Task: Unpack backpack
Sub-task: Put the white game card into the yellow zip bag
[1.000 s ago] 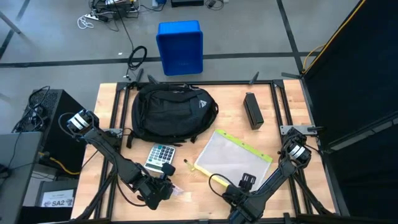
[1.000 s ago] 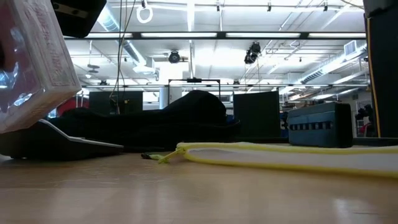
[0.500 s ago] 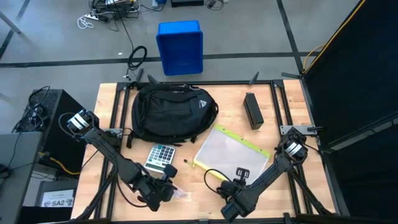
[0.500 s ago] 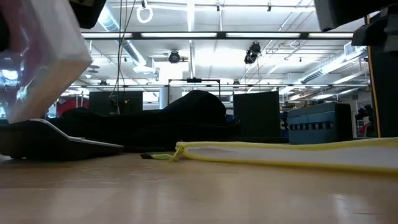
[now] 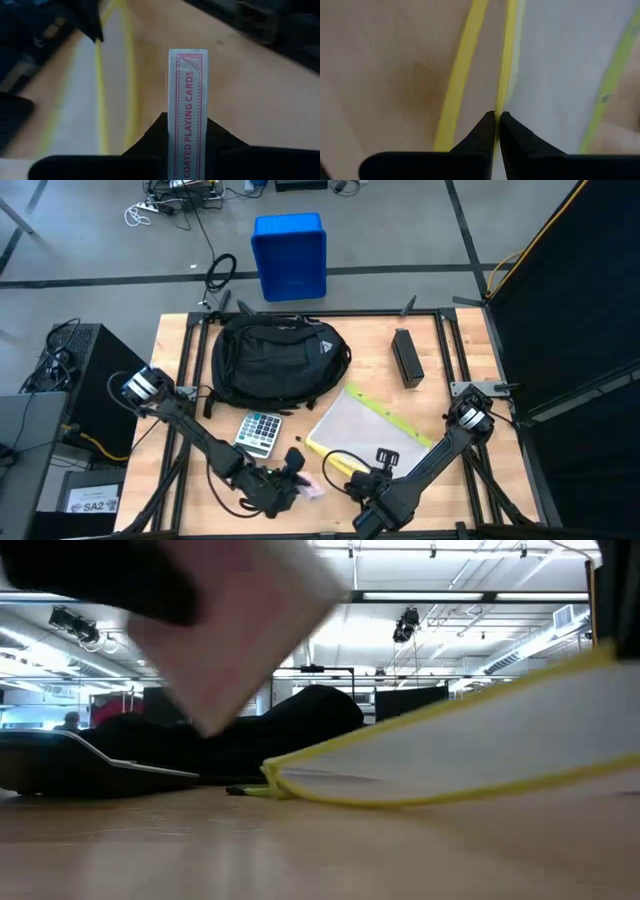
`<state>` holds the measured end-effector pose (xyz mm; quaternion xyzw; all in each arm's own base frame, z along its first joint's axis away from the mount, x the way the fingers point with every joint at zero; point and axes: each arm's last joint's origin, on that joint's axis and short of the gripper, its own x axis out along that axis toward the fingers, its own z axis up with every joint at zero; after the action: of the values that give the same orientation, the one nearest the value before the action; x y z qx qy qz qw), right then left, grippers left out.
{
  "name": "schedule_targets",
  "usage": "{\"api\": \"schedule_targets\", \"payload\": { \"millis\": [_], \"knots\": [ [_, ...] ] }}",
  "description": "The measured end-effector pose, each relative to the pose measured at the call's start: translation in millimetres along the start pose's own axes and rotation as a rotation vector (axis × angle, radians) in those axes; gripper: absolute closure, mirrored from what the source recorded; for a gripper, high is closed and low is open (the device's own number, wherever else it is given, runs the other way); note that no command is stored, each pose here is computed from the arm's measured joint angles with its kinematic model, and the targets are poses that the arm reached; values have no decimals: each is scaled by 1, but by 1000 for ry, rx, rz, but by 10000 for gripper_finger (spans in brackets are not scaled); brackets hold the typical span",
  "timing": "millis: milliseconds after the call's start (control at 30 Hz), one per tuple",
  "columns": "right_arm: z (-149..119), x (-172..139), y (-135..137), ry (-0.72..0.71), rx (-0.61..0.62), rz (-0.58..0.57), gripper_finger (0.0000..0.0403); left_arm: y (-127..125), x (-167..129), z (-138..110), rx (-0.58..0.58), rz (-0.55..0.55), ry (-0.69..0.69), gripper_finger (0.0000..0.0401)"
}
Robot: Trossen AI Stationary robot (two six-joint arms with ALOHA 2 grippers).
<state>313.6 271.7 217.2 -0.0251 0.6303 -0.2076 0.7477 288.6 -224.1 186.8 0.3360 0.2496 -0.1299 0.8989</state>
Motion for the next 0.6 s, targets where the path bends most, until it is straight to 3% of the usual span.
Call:
{"api": "schedule_targets", "payload": {
  "millis": [100,233,600],
  "knots": [
    [6,-21,-6,-37,-2,-2,403,5,5,5,49,139,-29,370],
    [14,-39,-13,-85,-6,13,403,11,2,19,83,214,-141,370],
    [42,-51,-32,-134,-36,46,403,17,1,26,90,260,-204,370]
  ]
}}
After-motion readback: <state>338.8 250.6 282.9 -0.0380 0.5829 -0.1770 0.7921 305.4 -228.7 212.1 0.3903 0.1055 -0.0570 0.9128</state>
